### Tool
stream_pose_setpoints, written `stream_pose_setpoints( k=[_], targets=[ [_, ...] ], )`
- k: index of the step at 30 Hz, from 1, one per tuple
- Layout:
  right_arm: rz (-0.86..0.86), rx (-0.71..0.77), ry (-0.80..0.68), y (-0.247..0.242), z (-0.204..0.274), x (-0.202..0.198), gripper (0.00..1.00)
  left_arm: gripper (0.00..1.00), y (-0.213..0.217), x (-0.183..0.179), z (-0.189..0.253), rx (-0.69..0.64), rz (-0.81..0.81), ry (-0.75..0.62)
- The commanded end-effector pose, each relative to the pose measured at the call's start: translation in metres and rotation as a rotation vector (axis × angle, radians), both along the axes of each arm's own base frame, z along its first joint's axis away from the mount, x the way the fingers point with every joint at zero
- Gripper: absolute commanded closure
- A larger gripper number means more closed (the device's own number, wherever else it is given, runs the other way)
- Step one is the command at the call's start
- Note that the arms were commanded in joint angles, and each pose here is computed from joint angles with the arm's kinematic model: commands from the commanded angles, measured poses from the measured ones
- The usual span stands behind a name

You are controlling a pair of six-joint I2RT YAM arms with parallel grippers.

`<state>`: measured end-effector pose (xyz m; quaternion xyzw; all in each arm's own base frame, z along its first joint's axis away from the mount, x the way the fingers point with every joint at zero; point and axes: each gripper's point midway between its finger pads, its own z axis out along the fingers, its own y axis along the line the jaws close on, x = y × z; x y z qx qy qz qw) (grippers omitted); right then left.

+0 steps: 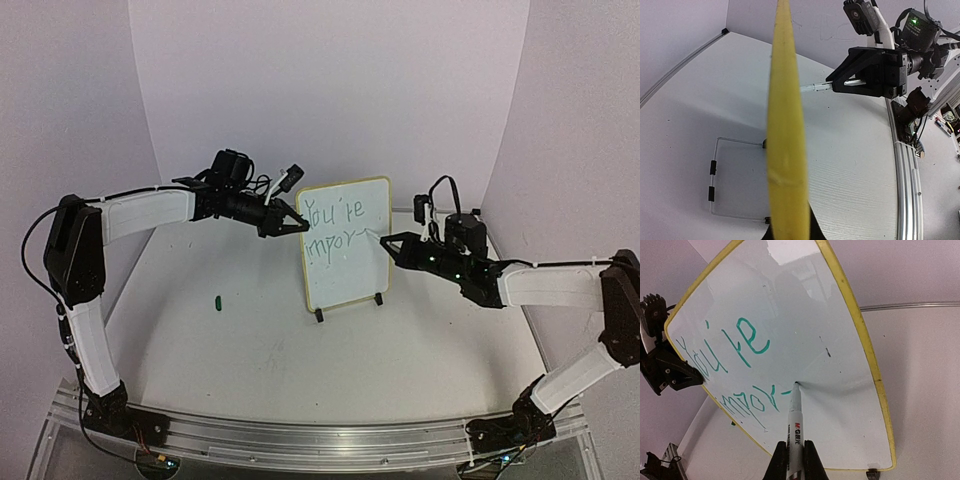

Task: Write a sentence on the whiteboard
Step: Pick up the sentence from the whiteboard.

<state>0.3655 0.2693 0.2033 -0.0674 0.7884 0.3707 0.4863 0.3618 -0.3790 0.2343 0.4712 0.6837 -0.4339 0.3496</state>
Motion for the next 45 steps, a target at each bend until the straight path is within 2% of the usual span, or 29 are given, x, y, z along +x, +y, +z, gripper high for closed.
stream_pose_setpoints(
  k=[1,8,22,45],
  targets=[
    [-0.020,0.021,-0.049,-0.005,0.021,0.001,1.00,1.00,-0.005,-0.023,-0.014,0.052,-0.053,0.071],
    [0.057,0.049,-0.084,0.003,0.039,-0.011,1.00,1.00,-0.004,-0.023,-0.014,0.052,-0.052,0.071],
    [0.044,0.019,-0.088,0.012,0.034,0.009,1.00,1.00,-0.005,-0.023,-0.017,0.056,-0.053,0.075],
    [0.034,-0.004,0.065,0.003,-0.025,-0.007,1.00,1.00,-0.006,-0.023,-0.016,0.053,-0.056,0.075]
  ],
)
